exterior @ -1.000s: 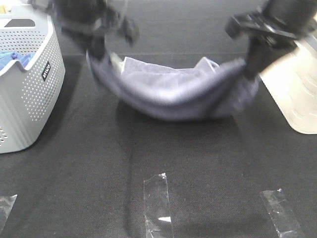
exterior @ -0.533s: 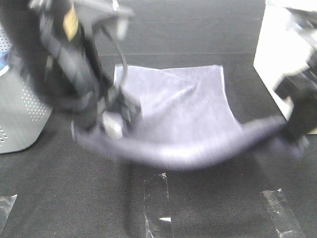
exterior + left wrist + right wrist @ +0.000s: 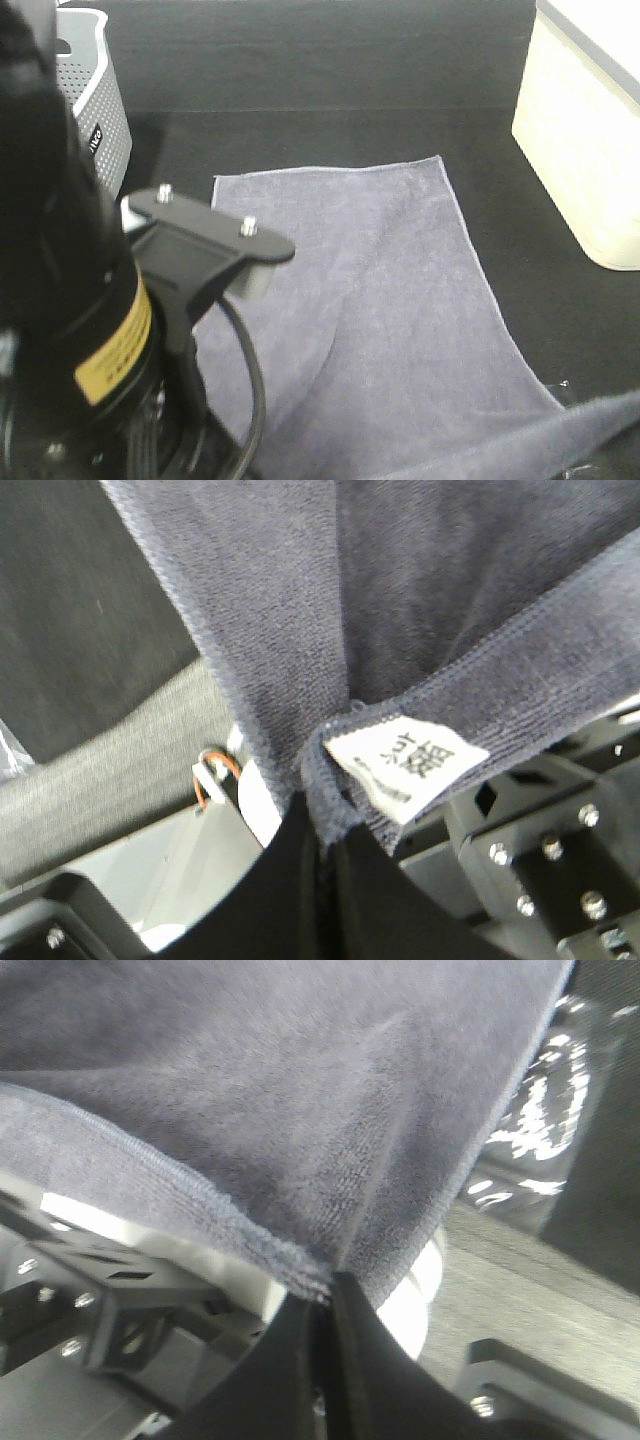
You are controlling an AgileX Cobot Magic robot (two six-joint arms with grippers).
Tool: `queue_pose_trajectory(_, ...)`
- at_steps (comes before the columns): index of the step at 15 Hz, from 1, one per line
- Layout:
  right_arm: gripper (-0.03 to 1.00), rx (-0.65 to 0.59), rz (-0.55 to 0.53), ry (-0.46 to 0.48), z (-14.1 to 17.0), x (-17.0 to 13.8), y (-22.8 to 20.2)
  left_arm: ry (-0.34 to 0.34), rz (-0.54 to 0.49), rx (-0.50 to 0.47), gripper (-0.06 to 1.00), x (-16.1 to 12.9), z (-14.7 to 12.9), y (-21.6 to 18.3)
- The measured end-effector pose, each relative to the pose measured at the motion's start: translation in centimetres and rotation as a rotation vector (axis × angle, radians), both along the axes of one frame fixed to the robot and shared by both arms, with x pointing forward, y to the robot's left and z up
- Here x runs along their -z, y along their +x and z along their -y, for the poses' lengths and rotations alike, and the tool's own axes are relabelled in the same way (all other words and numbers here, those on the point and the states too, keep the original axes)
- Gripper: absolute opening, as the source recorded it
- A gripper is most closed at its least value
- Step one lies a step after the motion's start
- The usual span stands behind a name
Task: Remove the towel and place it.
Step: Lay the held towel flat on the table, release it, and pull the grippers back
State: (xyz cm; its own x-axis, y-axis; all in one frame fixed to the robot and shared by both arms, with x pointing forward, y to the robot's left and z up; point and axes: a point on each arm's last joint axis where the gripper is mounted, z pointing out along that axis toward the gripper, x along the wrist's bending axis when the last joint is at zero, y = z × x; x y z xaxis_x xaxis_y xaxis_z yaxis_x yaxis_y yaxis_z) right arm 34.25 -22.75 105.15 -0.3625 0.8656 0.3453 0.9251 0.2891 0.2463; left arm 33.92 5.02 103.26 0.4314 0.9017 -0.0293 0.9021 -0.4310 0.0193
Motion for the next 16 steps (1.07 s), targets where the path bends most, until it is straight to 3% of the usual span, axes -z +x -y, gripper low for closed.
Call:
queue_pose_trajectory(6, 0.0, 0.006, -0.031, 0.02, 0.22, 1.17, -1.27, 0.006, -0.049, -0.017, 0.0, 0.58, -0.18, -0.52)
queue_pose_trajectory(8, 0.17, 0.023, -0.04, 0.019, 0.25, 1.24, -1.28, 0.003, -0.058, -0.03, 0.13, 0.58, -0.15, -0.6)
queue_pose_trajectory(11, 0.75, 0.029, -0.042, 0.019, 0.25, 1.24, -1.28, -0.001, -0.07, -0.052, 0.62, 0.58, -0.11, -0.7)
queue_pose_trajectory(13, 0.88, 0.03, -0.043, 0.019, 0.25, 1.24, -1.28, -0.001, -0.07, -0.052, 0.8, 0.58, -0.11, -0.7)
queue_pose_trajectory(16, 0.9, 0.026, -0.039, 0.014, 0.29, 1.26, -1.27, 0.009, -0.046, -0.042, 0.82, 0.59, -0.21, -0.49)
